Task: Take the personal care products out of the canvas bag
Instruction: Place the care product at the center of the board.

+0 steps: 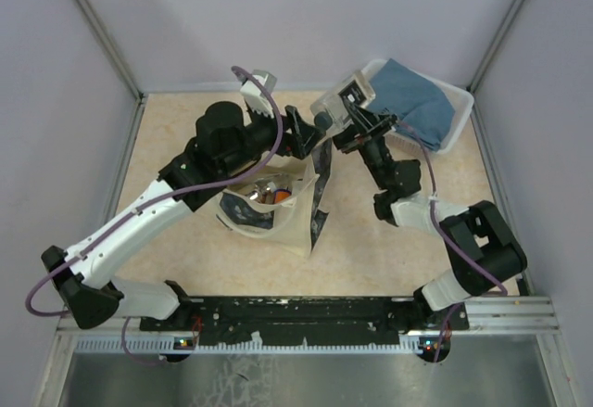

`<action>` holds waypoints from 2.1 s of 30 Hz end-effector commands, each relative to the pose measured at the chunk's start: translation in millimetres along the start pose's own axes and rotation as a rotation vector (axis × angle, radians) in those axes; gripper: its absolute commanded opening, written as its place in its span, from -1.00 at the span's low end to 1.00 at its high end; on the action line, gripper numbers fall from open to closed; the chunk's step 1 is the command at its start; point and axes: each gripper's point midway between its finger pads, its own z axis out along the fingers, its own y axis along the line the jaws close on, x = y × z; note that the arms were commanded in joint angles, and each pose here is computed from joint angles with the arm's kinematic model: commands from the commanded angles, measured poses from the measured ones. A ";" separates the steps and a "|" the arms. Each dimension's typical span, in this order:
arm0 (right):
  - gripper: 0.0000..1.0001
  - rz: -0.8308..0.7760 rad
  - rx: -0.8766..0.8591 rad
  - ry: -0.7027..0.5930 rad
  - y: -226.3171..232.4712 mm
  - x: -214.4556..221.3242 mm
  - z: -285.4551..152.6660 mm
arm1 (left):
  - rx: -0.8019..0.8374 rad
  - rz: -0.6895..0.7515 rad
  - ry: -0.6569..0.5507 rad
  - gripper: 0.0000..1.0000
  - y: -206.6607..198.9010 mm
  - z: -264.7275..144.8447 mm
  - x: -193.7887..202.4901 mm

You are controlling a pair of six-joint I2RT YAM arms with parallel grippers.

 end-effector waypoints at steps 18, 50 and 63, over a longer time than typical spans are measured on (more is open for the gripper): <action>-1.00 0.086 -0.261 0.189 73.4 57.4 8.7 | -0.088 0.036 -0.128 0.50 -22.7 30.2 -25.6; -1.00 -0.045 -0.261 0.227 80.7 84.1 2.0 | -0.245 -0.147 -0.135 -1.00 3.3 35.0 -12.8; -0.64 -0.081 -0.209 0.174 56.5 69.1 -5.3 | -0.233 -0.149 -0.157 -1.00 2.1 28.0 -18.3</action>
